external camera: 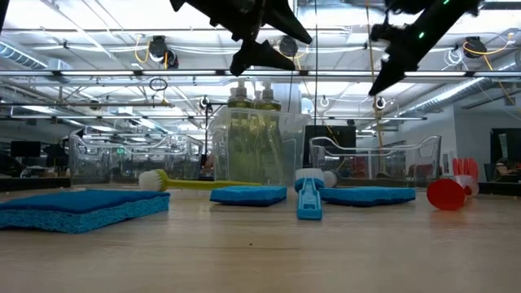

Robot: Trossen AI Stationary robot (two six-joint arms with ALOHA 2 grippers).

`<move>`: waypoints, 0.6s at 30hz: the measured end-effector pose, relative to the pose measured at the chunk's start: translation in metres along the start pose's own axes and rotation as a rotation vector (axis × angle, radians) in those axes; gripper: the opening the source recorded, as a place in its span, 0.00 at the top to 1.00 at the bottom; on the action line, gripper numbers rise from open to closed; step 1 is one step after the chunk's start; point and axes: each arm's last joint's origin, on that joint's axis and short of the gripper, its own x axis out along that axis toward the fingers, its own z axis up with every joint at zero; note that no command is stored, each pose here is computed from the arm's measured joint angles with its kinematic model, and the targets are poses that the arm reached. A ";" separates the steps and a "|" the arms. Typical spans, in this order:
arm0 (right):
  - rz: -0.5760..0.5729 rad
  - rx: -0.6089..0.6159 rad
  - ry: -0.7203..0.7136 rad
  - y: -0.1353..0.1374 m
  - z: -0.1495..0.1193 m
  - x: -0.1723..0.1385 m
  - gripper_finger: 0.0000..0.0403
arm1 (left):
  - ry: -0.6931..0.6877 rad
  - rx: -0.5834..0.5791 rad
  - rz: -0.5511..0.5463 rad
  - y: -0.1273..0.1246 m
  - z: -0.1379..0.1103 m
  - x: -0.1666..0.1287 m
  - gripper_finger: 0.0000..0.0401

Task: Pick & Place Kitchen Sink Supplies
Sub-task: Put the red dish brush into the right transparent bin

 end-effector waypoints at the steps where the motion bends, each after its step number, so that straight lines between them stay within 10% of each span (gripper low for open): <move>1: 0.016 0.050 -0.015 0.003 -0.001 -0.008 0.69 | 0.000 0.011 0.000 0.000 0.000 0.000 0.36; 9: 0.283 0.338 0.045 0.028 -0.019 -0.044 0.69 | -0.009 0.053 0.018 0.003 0.001 0.000 0.37; 18: 0.407 0.386 0.226 0.047 -0.033 -0.055 0.69 | 0.008 0.087 0.030 0.004 0.000 0.000 0.46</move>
